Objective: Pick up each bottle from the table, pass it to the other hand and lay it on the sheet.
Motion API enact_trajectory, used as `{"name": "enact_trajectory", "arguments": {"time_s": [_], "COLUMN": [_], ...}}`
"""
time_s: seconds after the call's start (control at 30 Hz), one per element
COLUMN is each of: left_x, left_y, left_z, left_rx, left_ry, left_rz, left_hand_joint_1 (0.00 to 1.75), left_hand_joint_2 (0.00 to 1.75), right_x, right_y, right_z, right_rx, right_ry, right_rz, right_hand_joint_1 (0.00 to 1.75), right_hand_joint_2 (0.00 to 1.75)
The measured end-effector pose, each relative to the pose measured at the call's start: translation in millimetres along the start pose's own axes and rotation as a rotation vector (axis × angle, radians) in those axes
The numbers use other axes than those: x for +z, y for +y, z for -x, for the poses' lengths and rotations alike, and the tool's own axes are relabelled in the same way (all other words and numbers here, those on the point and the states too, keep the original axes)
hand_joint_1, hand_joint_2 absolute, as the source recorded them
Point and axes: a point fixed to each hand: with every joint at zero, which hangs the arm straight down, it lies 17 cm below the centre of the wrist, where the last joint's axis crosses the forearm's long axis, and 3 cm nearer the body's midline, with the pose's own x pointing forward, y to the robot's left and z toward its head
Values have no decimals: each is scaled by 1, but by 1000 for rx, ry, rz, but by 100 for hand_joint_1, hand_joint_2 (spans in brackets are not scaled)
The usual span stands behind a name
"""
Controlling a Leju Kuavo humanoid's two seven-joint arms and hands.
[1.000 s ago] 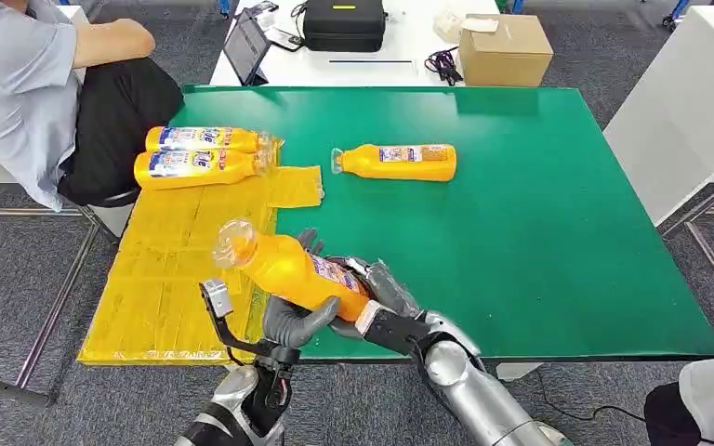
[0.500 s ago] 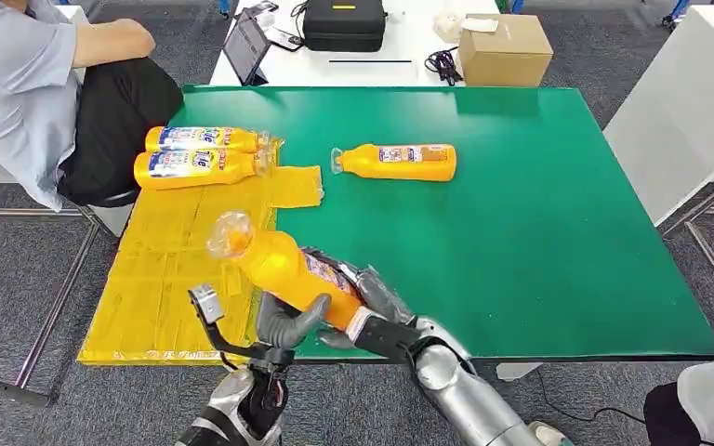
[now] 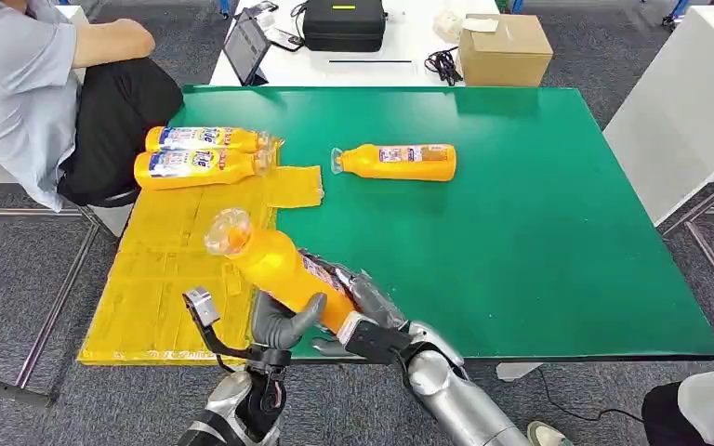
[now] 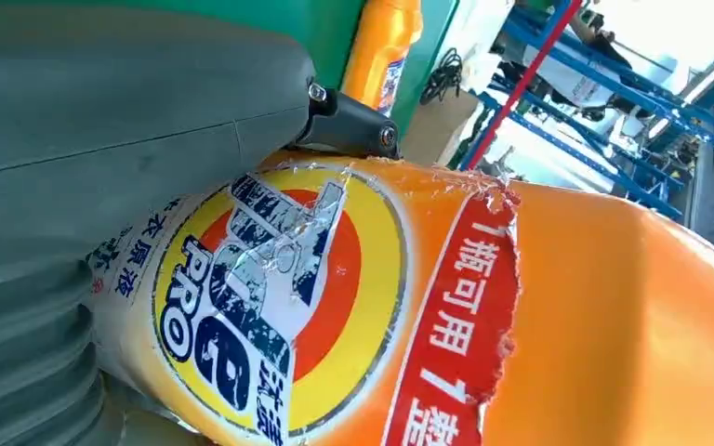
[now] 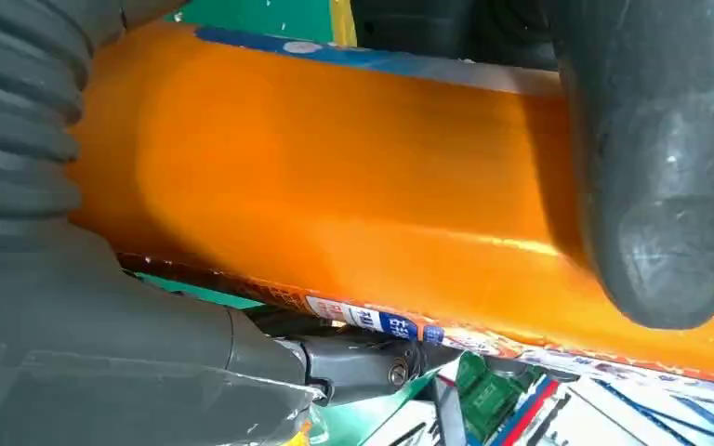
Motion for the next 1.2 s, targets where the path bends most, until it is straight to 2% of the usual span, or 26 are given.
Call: {"name": "enact_trajectory", "arguments": {"time_s": [0.17,0.33,0.5,0.6,0.77,0.9,0.97,1.0,1.1,1.2], "left_x": [-3,-3,-8,-11,-10,-10,-10,-11,-17,-17], "left_y": [6,25,77,98,141,162,166,166,155,156], "left_z": [-5,-12,-38,-48,-67,-85,-97,-106,-115,-112], "left_rx": [-55,-245,-381,-435,-528,-571,-688,-821,-1137,-1197], "left_ry": [-19,-60,-102,-109,-128,-154,-184,-210,-256,-248], "left_rz": [-32,-96,-272,-335,-466,-510,-527,-527,-446,-421], "left_hand_joint_1": [175,175,175,175,175,175,175,175,175,175], "left_hand_joint_2": [175,175,175,175,175,175,175,175,175,175], "right_x": [-1,5,32,37,47,57,62,64,67,69], "right_y": [-1,-3,8,8,-9,-29,-36,-38,-40,-42], "right_z": [1,5,18,18,20,24,26,26,26,26], "right_rx": [10,47,32,29,31,38,43,44,46,47], "right_ry": [2,4,54,59,71,85,91,90,86,87], "right_rz": [16,50,95,116,187,238,252,253,250,257], "right_hand_joint_1": [0,0,0,0,0,0,0,0,0,0], "right_hand_joint_2": [175,175,175,175,175,175,175,175,175,175]}}
